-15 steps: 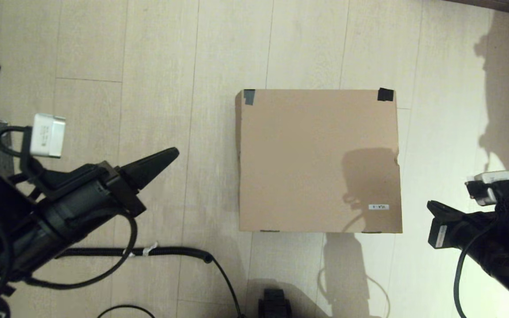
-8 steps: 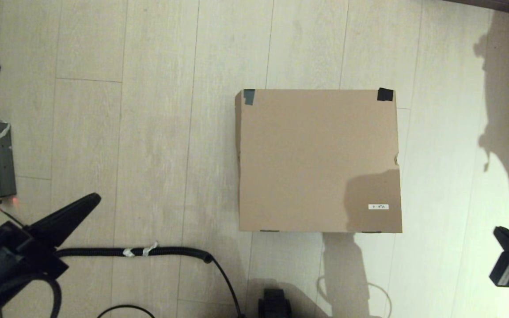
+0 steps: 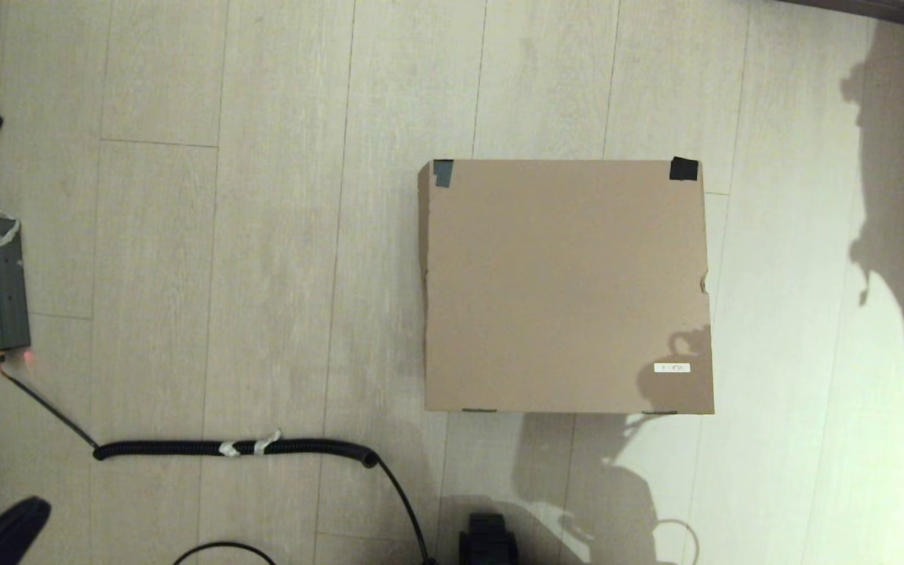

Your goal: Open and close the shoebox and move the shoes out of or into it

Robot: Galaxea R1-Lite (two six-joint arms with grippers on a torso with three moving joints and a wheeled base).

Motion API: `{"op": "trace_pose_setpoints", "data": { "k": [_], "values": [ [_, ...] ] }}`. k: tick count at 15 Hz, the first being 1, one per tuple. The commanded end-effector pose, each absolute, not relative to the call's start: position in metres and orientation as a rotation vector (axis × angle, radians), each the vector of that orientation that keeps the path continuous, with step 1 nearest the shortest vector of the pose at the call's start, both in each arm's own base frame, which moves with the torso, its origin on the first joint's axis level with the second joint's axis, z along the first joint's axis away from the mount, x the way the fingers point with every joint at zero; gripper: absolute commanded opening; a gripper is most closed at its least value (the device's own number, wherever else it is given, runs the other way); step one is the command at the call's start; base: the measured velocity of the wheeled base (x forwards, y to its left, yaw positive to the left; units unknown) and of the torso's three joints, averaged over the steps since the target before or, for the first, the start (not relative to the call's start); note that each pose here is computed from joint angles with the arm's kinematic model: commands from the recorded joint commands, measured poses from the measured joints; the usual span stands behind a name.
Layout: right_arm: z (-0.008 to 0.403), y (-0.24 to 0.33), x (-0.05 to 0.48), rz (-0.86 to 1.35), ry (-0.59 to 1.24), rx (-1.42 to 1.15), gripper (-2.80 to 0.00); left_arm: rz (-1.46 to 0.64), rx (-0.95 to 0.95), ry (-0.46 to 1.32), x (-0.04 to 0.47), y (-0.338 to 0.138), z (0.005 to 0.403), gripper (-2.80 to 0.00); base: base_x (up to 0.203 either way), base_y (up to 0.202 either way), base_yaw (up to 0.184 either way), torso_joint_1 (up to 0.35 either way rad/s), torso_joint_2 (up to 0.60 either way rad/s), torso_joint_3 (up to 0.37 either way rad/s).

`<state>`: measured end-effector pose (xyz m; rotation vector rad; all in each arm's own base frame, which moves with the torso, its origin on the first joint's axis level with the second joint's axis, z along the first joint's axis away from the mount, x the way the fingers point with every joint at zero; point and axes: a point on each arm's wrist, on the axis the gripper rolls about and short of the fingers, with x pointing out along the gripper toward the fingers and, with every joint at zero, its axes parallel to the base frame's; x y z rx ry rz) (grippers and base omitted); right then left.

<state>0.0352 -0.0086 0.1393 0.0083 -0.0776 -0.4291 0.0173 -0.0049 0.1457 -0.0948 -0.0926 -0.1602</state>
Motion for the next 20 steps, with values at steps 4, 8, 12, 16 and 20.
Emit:
{"op": "trace_pose_setpoints", "data": {
  "k": [4, 8, 12, 16, 20],
  "values": [
    [0.084, -0.003, -0.023, -0.123, 0.119, -0.102, -2.8, 0.215, -0.151, 0.275, -0.003, -0.004, 0.091, -2.8, 0.0, 0.0, 0.0, 0.0, 0.0, 0.0],
    [0.077, 0.0, -0.034, -0.01, 0.172, -0.044, -2.8, 0.173, -0.141, 0.391, 0.002, -0.002, 0.089, -2.8, 0.0, 0.0, 0.0, 0.0, 0.0, 0.0],
    [0.077, 0.0, -0.034, 0.007, 0.172, -0.035, -2.8, -0.035, -0.081, 0.273, -0.009, -0.003, 0.089, -2.8, 0.0, 0.0, 0.0, 0.0, 0.0, 0.0],
    [0.076, -0.001, -0.033, -0.023, 0.171, -0.012, -2.8, -0.004, -0.027, 0.02, -0.028, -0.001, 0.082, -2.8, 0.0, 0.0, 0.0, 0.0, 0.0, 0.0],
    [0.08, -0.001, -0.023, -0.04, -0.041, 0.006, -2.8, 0.014, -0.015, 0.004, -0.024, 0.0, 0.079, -2.8, 0.0, 0.0, 0.0, 0.0, 0.0, 0.0]
  ]
}}
